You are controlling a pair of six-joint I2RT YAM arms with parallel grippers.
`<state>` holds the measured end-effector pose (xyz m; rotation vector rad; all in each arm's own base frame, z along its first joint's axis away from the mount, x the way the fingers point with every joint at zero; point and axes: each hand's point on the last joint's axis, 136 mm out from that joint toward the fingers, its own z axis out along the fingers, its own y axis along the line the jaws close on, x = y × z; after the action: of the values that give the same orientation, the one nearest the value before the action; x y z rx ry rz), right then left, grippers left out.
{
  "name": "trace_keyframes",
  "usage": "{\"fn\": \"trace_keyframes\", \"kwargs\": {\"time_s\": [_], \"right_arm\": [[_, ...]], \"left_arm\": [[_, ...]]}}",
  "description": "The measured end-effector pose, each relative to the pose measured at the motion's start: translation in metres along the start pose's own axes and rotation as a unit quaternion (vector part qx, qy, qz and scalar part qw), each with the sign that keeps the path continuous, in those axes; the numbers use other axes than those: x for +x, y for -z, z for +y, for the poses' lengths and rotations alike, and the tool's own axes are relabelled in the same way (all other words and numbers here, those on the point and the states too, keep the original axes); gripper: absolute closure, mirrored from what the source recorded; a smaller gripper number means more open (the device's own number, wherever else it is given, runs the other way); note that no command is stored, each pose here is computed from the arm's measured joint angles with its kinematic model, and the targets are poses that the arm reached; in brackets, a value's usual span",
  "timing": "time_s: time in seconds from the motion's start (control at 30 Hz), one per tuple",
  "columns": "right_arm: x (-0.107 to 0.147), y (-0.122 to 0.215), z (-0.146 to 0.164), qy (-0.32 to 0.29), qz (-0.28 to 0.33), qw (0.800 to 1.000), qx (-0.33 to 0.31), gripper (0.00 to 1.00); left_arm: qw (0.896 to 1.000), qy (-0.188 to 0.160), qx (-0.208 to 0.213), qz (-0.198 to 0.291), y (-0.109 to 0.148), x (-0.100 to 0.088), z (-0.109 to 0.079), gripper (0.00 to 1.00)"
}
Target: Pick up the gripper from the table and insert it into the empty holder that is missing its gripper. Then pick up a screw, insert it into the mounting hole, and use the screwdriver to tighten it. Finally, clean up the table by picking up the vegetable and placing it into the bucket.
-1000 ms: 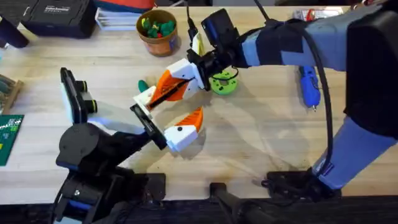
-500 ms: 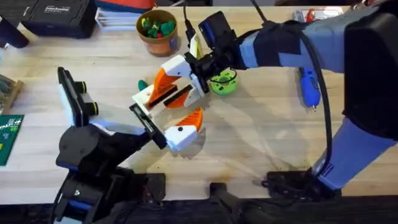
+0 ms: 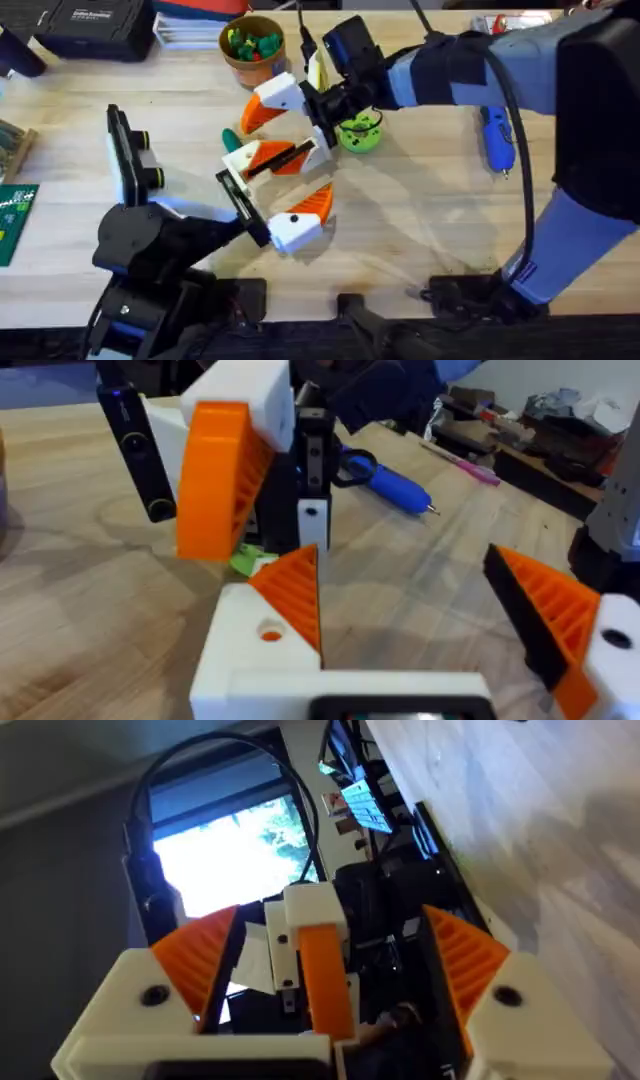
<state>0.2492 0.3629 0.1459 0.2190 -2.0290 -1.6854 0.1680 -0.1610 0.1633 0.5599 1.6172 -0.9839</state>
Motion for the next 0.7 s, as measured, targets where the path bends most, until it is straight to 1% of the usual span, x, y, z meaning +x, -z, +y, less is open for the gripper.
{"fn": "trace_keyframes", "kwargs": {"time_s": [0.2, 0.23, 0.33, 0.4, 0.47, 0.53, 0.6, 0.63, 0.7], "right_arm": [[-0.012, 0.02, 0.004, 0.025, -0.032, 0.999, -0.002, 0.007], [-0.02, 0.036, 0.01, 0.048, -0.066, 0.997, 0.005, 0.007], [-0.028, 0.058, 0.02, 0.087, -0.113, 0.99, 0.02, 0.008], [-0.03, 0.074, 0.029, 0.113, -0.147, 0.982, 0.036, 0.008], [-0.027, 0.091, 0.035, 0.129, -0.184, 0.972, 0.064, 0.006], [-0.019, 0.108, 0.037, 0.143, -0.222, 0.958, 0.112, 0.006], [-0.007, 0.122, 0.032, 0.152, -0.255, 0.939, 0.176, 0.007], [-0.002, 0.128, 0.03, 0.161, -0.269, 0.926, 0.21, 0.007], [0.01, 0.143, 0.02, 0.175, -0.294, 0.89, 0.302, 0.007]], "left_arm": [[1.0, 0.0, 0.005, 0.002, 0.0, 0.001, -0.002, 0.015], [1.0, 0.0, 0.005, 0.002, 0.0, 0.001, -0.002, 0.015], [1.0, 0.0, 0.005, 0.002, 0.0, 0.001, -0.002, 0.015], [1.0, 0.0, 0.005, 0.002, 0.0, 0.001, -0.002, 0.015], [1.0, 0.0, 0.005, 0.002, 0.0, 0.001, -0.002, 0.015], [1.0, 0.0, 0.006, 0.002, 0.0, 0.001, -0.002, 0.016], [1.0, 0.0, 0.006, 0.002, 0.0, 0.001, -0.002, 0.015], [1.0, 0.0, 0.006, 0.002, 0.0, 0.001, -0.002, 0.016], [1.0, -0.001, 0.006, 0.002, 0.0, 0.001, -0.002, 0.015]]}}
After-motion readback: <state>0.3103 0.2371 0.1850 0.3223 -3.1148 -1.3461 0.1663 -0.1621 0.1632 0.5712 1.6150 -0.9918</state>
